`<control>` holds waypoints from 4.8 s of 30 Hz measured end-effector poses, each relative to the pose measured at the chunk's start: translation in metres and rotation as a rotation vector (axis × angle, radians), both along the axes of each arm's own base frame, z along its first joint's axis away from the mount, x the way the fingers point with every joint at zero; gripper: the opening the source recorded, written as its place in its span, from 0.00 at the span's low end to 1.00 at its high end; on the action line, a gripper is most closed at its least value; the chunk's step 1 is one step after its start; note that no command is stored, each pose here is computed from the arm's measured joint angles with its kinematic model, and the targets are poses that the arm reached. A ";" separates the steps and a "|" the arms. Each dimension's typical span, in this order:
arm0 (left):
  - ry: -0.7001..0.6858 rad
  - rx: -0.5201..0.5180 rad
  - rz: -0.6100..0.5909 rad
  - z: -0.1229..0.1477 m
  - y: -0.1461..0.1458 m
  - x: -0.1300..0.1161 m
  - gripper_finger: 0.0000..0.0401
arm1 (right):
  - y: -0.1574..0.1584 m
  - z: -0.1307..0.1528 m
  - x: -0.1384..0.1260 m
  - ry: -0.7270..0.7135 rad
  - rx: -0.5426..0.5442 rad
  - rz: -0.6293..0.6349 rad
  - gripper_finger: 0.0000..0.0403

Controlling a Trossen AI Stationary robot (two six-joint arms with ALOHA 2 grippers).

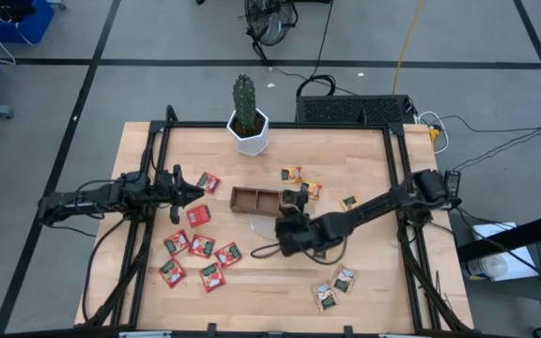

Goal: Pick & Place Tea
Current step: Put the brown tea bag into the right section of the wooden organizer

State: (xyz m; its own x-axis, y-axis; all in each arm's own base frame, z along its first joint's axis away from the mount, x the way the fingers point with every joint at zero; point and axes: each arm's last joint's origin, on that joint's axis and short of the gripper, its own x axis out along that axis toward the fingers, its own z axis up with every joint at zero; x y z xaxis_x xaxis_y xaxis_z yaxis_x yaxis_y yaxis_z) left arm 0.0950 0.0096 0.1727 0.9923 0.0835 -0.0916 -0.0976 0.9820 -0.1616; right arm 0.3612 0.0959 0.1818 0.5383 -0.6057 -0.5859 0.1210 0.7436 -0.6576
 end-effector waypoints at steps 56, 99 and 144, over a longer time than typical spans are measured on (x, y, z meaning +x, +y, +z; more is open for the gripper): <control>-0.014 0.002 0.000 0.001 0.000 0.000 0.14 | 0.077 -0.053 -0.137 0.229 1.281 -0.727 0.56; -0.014 0.001 0.000 0.001 0.000 0.000 0.14 | -0.034 -0.042 -0.083 0.221 0.695 -0.264 0.57; -0.020 0.002 0.000 0.002 0.000 0.000 0.14 | 0.005 0.006 -0.087 -0.756 0.498 -0.146 0.00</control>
State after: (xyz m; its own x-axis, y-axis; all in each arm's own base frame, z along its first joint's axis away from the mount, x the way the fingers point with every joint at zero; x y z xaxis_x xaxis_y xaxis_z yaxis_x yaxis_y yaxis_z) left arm 0.0952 0.0096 0.1746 0.9939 0.0839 -0.0712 -0.0945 0.9823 -0.1617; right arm 0.2741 0.1006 0.1874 0.8228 -0.4694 -0.3203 0.5035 0.8636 0.0278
